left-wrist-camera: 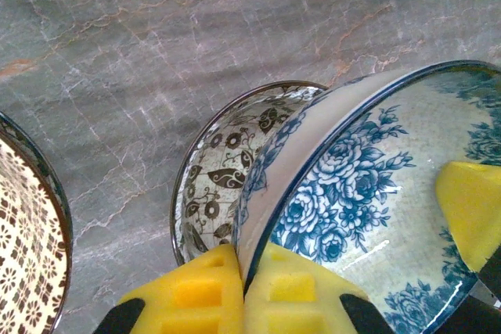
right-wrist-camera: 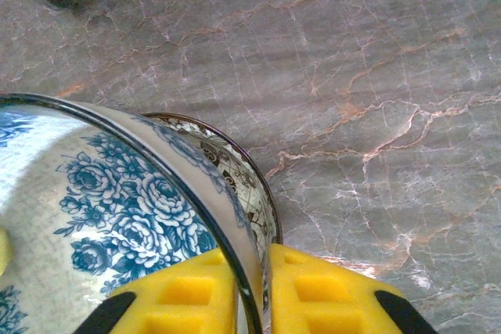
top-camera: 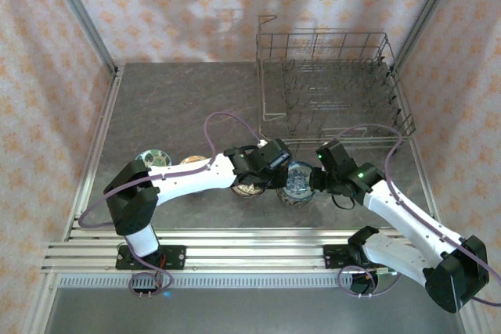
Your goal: Load the bowls into the dish rack
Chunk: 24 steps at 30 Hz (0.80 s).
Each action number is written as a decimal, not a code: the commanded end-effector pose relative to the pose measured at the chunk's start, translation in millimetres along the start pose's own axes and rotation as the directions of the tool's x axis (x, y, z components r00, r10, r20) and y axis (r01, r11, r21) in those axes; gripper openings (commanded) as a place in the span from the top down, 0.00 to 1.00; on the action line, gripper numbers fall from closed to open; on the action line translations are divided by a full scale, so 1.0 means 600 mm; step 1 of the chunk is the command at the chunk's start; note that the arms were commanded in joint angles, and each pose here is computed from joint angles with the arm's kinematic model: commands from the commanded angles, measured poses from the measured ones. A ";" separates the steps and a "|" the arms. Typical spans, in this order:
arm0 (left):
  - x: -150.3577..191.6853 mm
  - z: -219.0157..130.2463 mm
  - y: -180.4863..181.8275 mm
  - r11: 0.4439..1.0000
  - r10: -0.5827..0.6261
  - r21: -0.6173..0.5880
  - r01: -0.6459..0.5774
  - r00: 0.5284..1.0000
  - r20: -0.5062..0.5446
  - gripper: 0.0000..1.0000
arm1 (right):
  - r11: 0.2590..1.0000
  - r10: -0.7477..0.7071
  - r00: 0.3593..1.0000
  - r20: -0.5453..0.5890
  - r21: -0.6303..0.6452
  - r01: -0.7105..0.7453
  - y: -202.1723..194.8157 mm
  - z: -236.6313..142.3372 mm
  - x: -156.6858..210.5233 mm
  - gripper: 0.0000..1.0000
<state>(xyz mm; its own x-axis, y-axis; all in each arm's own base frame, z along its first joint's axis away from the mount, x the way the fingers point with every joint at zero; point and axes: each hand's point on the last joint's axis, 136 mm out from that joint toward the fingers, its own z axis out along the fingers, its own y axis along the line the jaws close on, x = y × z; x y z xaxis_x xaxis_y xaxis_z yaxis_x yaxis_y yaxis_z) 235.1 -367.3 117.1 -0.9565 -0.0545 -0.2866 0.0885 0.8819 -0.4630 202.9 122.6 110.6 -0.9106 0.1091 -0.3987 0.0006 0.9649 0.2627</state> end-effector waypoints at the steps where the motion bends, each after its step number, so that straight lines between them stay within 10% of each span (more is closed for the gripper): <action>1: -0.032 -0.046 -0.030 0.997 0.026 0.067 -0.033 0.995 0.097 1.00 | 1.000 0.000 1.000 0.024 0.011 -0.001 0.002 -0.017 -0.013 0.88; 9: -0.039 -0.071 -0.044 0.995 0.041 0.088 -0.052 0.991 0.124 0.99 | 1.000 -0.004 0.999 0.047 -0.012 0.004 0.017 -0.042 -0.029 0.96; 24: -0.075 -0.173 -0.053 0.989 0.089 0.090 -0.115 0.963 0.255 0.39 | 0.998 -0.008 0.985 0.171 -0.055 0.018 0.048 -0.124 -0.082 1.00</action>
<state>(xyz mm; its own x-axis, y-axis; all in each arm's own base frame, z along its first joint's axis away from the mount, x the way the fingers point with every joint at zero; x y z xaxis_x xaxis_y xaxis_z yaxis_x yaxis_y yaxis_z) 241.8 -356.7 204.9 -0.8841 -0.0791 -0.4605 0.2004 0.8262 -0.5265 211.9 128.6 180.4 -0.8624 0.1197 -0.4918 -0.0344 0.9555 0.2928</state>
